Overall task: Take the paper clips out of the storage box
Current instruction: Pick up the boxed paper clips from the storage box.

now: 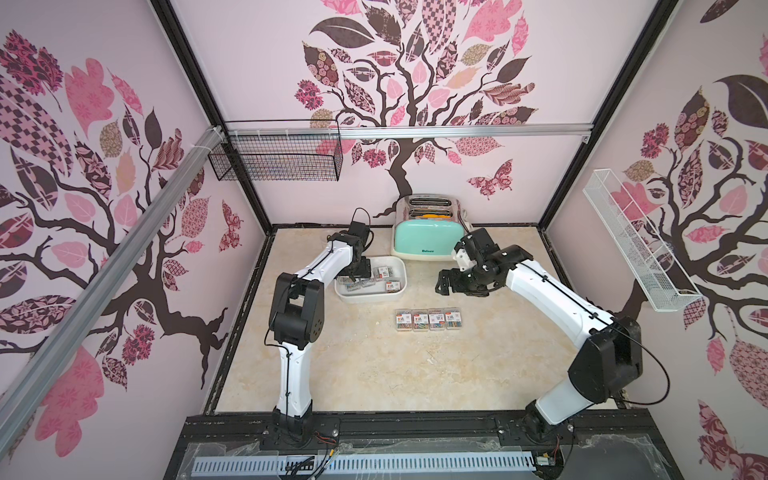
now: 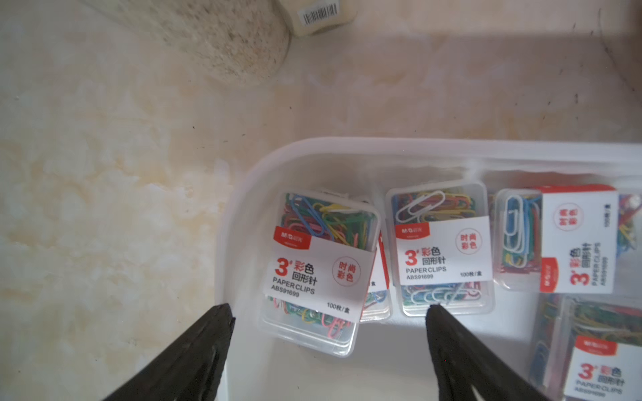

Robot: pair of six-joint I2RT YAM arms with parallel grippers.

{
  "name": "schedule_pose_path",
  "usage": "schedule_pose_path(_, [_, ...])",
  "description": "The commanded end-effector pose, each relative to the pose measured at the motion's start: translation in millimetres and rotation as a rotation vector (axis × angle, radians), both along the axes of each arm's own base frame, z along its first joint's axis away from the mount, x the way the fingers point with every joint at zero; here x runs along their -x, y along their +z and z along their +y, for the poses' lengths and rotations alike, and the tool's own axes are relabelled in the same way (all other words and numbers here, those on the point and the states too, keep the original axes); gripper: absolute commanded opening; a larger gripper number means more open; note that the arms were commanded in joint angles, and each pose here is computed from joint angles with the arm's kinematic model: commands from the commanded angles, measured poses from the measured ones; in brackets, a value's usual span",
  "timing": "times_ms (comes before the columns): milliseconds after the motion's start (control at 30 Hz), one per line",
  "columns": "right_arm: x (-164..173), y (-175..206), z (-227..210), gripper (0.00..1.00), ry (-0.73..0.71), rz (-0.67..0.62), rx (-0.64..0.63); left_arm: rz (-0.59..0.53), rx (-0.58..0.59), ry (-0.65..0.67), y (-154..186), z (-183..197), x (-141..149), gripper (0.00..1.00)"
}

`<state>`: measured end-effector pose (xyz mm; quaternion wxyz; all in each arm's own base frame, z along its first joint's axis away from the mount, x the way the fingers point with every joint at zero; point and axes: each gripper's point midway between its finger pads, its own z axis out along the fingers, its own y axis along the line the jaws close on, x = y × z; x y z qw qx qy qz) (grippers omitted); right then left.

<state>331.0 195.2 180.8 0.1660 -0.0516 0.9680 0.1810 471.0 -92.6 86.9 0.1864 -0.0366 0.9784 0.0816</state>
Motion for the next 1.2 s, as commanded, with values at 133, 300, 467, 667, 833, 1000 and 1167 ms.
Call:
schedule_pose_path(133, [-8.7, 10.3, 2.6, 0.99, 0.012, -0.033, 0.013, -0.009, 0.008, -0.019, -7.7, -6.0, -11.5, 0.91])
schedule_pose_path(300, [-9.9, 9.4, 3.3, 0.99, 0.014, -0.03, 0.015, -0.008, -0.014, 0.001, -13.9, 0.7, -13.2, 0.91])
schedule_pose_path(467, [-10.5, 8.9, 3.6, 0.99, 0.016, -0.03, 0.016, -0.006, -0.005, 0.013, -20.0, 5.5, -16.9, 0.91])
schedule_pose_path(667, [-10.6, 6.4, 4.3, 0.99, 0.016, -0.022, 0.014, 0.005, 0.022, 0.021, -30.8, 1.2, -16.9, 0.85])
schedule_pose_path(833, [-10.9, 7.7, 4.7, 0.99, 0.016, -0.028, 0.012, 0.011, 0.025, 0.029, -32.7, 1.5, -14.1, 0.71])
schedule_pose_path(1000, [-10.7, 7.4, 6.3, 0.95, 0.014, -0.024, 0.001, -0.008, 0.049, 0.03, -28.0, -1.8, -13.5, 0.62])
schedule_pose_path(1167, [-10.3, 9.0, 6.0, 0.92, 0.013, -0.028, -0.002, -0.017, 0.059, 0.031, -21.0, -3.1, -11.7, 0.51])
